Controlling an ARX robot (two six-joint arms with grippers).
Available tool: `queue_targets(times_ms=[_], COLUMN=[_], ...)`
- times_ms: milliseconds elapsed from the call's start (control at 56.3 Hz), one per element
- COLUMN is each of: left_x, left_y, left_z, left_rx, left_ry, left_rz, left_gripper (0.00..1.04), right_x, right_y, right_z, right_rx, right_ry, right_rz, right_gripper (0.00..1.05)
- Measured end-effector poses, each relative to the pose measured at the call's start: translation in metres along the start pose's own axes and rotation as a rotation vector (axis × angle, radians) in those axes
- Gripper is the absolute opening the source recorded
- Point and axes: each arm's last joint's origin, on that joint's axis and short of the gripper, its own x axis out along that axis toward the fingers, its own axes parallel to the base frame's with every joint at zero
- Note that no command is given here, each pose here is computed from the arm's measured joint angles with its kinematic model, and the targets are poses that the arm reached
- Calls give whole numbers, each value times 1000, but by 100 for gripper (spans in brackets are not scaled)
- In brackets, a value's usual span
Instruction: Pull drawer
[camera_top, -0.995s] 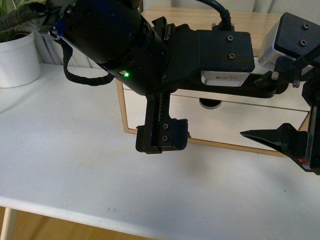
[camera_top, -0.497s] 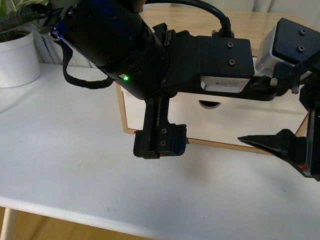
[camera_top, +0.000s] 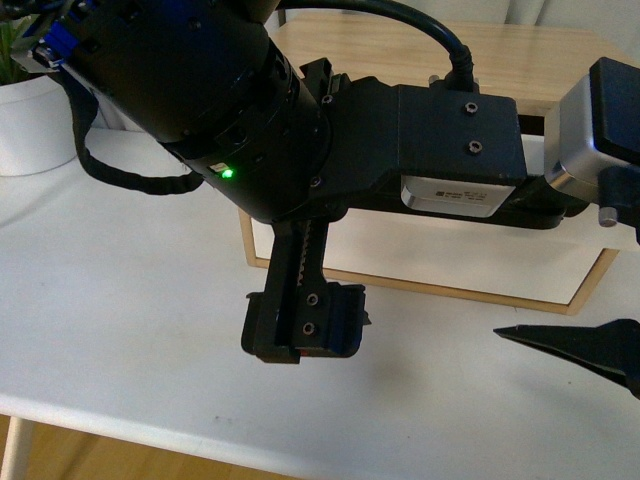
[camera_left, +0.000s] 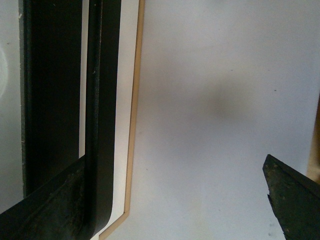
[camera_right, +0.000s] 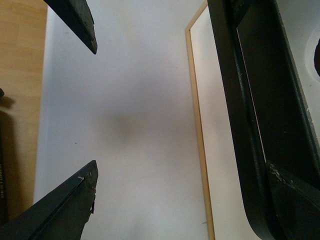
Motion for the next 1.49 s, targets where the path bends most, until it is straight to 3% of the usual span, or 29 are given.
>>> queue_targets(times_ms=[391,817,1155,1492], left_x=[-14,-46,-97,-147], left_y=[-26,-27,-35,-65], left_z=[8,19,27,24], left_rx=[0,-12,-73,-298], left_ry=[12,-85,-177,-342], left_rz=[-20,140,394,745], left_gripper=[99,99,99,99], right_x=[-15,-47,-93,-141], right_y=[25,23,24,67], right_z=[5,22,35,27], right_rx=[-5,82,108,213], right_ry=[-11,-106,-192,-261], right_rz=[48,-35,-278,-506], right_gripper=[96,96,96,96])
